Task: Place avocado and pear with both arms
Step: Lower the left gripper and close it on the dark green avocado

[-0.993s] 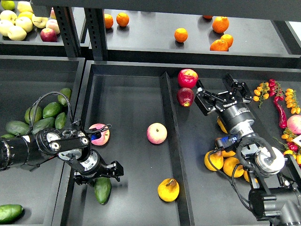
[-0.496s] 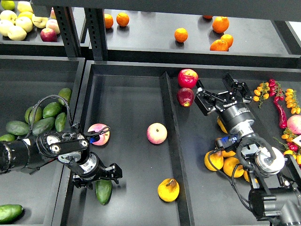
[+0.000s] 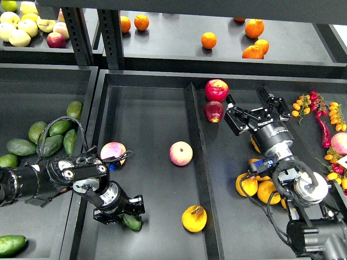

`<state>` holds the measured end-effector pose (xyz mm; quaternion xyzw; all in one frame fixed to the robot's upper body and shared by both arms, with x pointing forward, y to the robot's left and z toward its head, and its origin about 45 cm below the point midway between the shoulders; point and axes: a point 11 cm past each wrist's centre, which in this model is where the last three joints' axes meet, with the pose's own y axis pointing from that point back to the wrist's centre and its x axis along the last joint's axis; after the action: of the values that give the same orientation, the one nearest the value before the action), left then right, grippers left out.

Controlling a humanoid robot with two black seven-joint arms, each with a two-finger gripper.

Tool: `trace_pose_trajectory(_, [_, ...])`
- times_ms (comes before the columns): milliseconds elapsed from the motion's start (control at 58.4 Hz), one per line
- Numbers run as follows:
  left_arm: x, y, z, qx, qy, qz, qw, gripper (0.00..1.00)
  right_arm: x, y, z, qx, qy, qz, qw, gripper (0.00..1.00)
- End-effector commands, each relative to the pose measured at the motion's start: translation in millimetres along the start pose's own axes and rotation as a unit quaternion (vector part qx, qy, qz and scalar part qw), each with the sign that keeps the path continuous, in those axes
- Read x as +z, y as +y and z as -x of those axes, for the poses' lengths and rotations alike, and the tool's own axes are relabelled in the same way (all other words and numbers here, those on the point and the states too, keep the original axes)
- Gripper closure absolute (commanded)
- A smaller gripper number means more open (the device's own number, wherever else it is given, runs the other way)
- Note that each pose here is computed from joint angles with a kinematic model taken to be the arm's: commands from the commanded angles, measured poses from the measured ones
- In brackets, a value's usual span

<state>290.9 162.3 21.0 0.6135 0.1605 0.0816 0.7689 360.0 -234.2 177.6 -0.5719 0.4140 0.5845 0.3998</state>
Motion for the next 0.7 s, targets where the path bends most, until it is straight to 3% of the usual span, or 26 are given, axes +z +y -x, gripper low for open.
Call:
trace_pose_trajectory(0, [3, 2, -1, -0.002, 0.012, 0.012, 1.0, 0.82, 0, 2, -1, 0.0, -0.001, 0.0, 1.0, 0.0])
trace_pose_trajectory(137, [11, 9, -7, 0.002, 0.028, 0.034, 0.999, 0.94, 1, 3, -3, 0.003, -0.001, 0.0, 1.0, 0.0])
trace_pose_trajectory(325, [17, 14, -8, 0.002, 0.025, 0.043, 0.999, 0.94, 1, 3, -2, 0.002, -0.002, 0.0, 1.0, 0.0])
trace_pose_trajectory(685, [9, 68, -58, 0.053, 0.057, 0.071, 0.994, 0.94, 3, 4, -2, 0.002, -0.002, 0.003, 1.0, 0.0])
